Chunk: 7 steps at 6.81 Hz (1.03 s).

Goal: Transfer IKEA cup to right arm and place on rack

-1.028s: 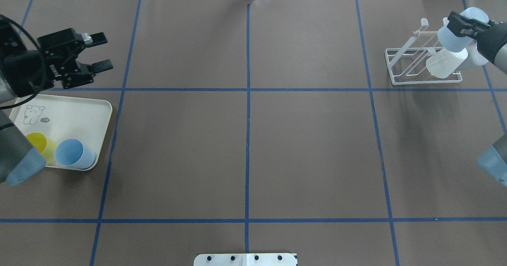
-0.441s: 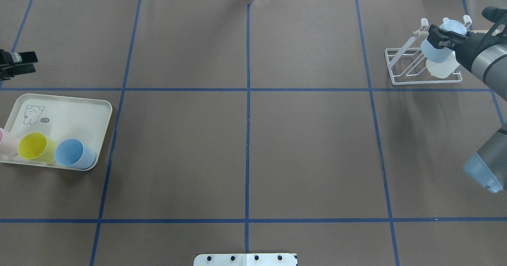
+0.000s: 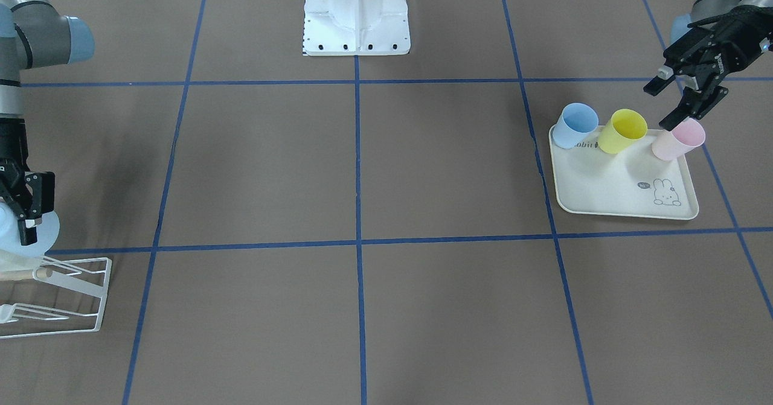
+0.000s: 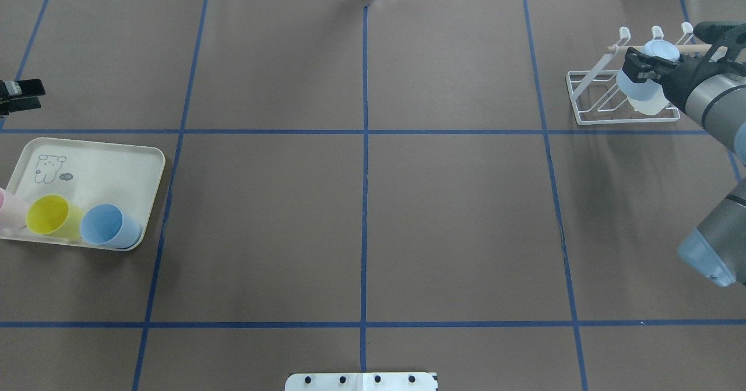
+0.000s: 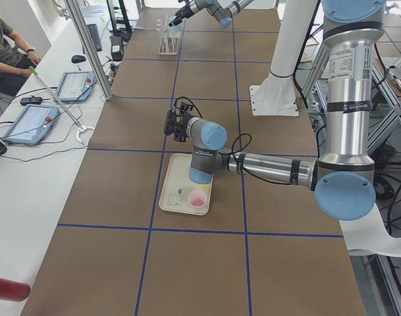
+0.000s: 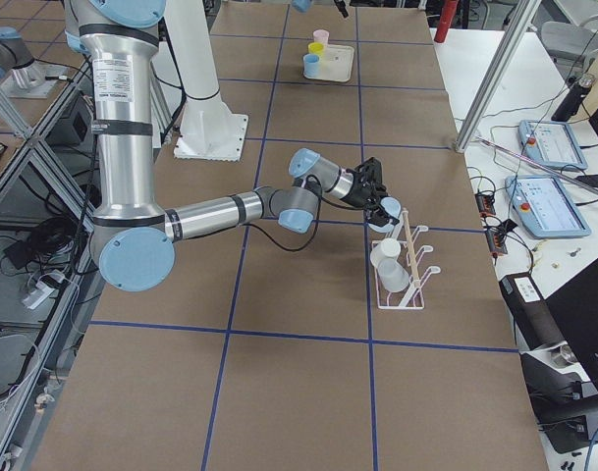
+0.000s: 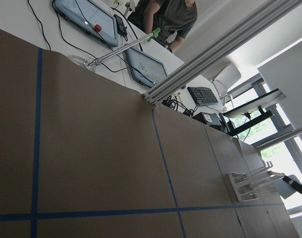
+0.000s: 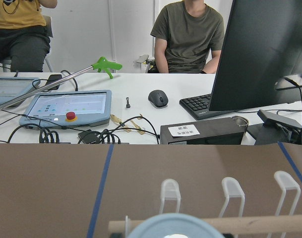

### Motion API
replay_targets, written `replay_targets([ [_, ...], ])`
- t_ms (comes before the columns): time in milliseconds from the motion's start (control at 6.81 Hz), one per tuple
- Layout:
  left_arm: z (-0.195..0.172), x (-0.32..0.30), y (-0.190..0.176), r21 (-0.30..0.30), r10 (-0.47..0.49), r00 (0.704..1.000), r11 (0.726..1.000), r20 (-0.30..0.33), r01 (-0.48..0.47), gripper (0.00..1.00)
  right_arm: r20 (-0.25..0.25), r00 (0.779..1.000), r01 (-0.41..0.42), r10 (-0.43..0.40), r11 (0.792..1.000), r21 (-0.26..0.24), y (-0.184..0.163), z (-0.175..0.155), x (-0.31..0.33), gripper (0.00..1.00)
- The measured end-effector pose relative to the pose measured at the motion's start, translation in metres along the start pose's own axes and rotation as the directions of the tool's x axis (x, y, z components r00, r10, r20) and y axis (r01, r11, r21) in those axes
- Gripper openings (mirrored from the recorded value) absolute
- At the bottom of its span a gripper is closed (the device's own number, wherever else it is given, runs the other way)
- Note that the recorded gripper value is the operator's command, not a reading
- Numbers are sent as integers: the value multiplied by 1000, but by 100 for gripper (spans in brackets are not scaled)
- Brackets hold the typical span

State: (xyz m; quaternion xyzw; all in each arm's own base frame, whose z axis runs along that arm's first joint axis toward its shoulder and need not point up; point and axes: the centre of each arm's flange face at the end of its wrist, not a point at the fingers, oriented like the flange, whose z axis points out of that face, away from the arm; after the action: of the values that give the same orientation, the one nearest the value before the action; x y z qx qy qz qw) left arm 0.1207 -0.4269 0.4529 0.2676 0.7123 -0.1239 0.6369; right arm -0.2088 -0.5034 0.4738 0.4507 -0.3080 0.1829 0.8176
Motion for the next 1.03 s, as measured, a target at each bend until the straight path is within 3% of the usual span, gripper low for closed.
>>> replay_targets([
  [734, -2, -3, 2, -3, -2, 1000, 1000, 6, 2, 100, -19, 999, 35, -36, 999, -19, 11, 17, 2, 0],
  [881, -6, -7, 4, -4, 6, 1000, 1000, 15, -6, 100, -17, 999, 40, -40, 999, -27, 16, 22, -2, 36],
  [1028, -12, -13, 8, -6, 30, 999, 1000, 32, -30, 100, -8, 999, 44, -45, 998, -34, 20, 24, -8, 99],
])
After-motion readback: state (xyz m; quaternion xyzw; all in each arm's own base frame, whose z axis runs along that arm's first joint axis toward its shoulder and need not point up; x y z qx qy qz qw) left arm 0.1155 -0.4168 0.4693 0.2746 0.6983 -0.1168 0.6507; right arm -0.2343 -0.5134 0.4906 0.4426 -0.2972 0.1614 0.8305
